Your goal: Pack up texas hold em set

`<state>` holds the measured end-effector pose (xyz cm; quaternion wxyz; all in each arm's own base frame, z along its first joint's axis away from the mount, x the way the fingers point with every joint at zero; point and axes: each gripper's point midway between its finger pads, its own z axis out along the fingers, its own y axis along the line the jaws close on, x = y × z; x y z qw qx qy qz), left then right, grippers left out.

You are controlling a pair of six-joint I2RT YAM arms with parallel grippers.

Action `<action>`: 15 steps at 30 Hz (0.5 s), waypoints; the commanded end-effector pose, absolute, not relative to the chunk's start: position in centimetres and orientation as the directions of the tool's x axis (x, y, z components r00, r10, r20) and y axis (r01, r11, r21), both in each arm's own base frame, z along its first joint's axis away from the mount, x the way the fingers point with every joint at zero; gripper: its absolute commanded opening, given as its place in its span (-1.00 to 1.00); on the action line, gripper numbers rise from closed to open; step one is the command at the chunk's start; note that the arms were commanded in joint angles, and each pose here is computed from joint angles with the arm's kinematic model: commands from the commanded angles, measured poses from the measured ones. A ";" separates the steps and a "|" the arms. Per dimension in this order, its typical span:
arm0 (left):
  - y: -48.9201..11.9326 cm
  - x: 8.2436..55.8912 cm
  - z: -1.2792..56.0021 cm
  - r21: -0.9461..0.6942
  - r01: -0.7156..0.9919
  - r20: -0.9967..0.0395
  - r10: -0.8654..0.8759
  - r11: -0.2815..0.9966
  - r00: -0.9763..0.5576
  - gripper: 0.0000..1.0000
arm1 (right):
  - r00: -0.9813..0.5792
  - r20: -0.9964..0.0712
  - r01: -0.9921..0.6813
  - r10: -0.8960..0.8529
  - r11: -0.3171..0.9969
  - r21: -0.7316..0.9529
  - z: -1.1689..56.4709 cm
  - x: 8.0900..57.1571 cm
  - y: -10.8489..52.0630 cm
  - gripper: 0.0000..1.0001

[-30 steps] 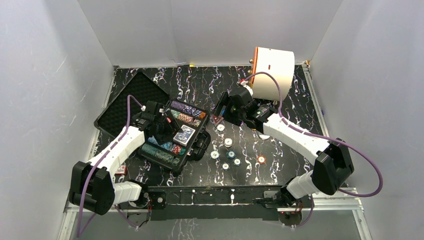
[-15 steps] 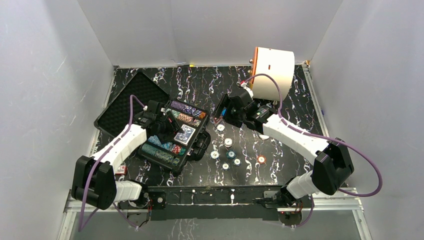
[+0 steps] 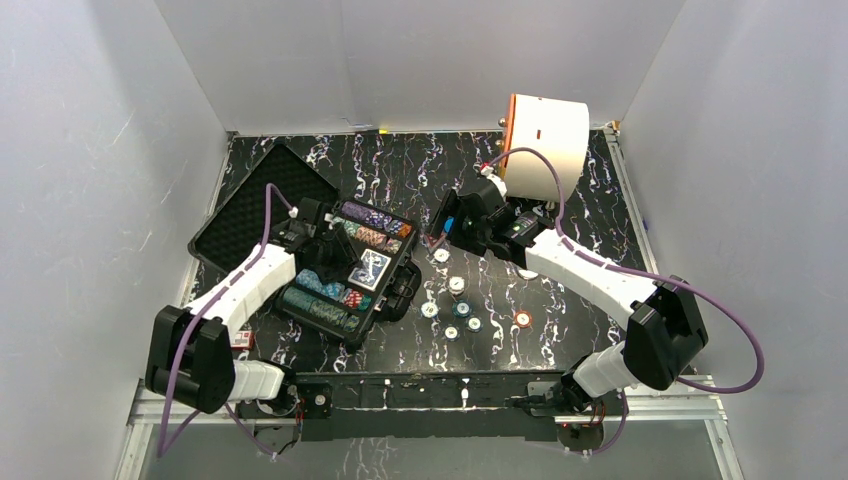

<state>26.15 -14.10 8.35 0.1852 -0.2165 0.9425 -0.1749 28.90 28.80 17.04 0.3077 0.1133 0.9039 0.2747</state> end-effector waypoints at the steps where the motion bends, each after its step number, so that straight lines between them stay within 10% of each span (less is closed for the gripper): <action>1: -12.7 28.5 12.3 -0.367 -0.266 -0.439 -0.417 0.892 -0.795 0.08 | -0.760 -0.567 -0.041 0.316 0.848 0.528 18.1 29.4 28.5 0.72; 5: -13.4 28.9 14.1 -0.396 -0.177 -0.482 -0.368 0.901 -0.795 0.23 | -0.784 -0.575 -0.067 0.235 0.888 0.454 16.7 29.6 28.0 0.74; 15: -18.8 28.1 12.2 -0.611 -0.055 -0.342 -0.326 0.790 -0.881 -0.14 | -0.860 -0.497 -0.052 0.116 0.949 0.311 10.9 28.3 26.4 0.55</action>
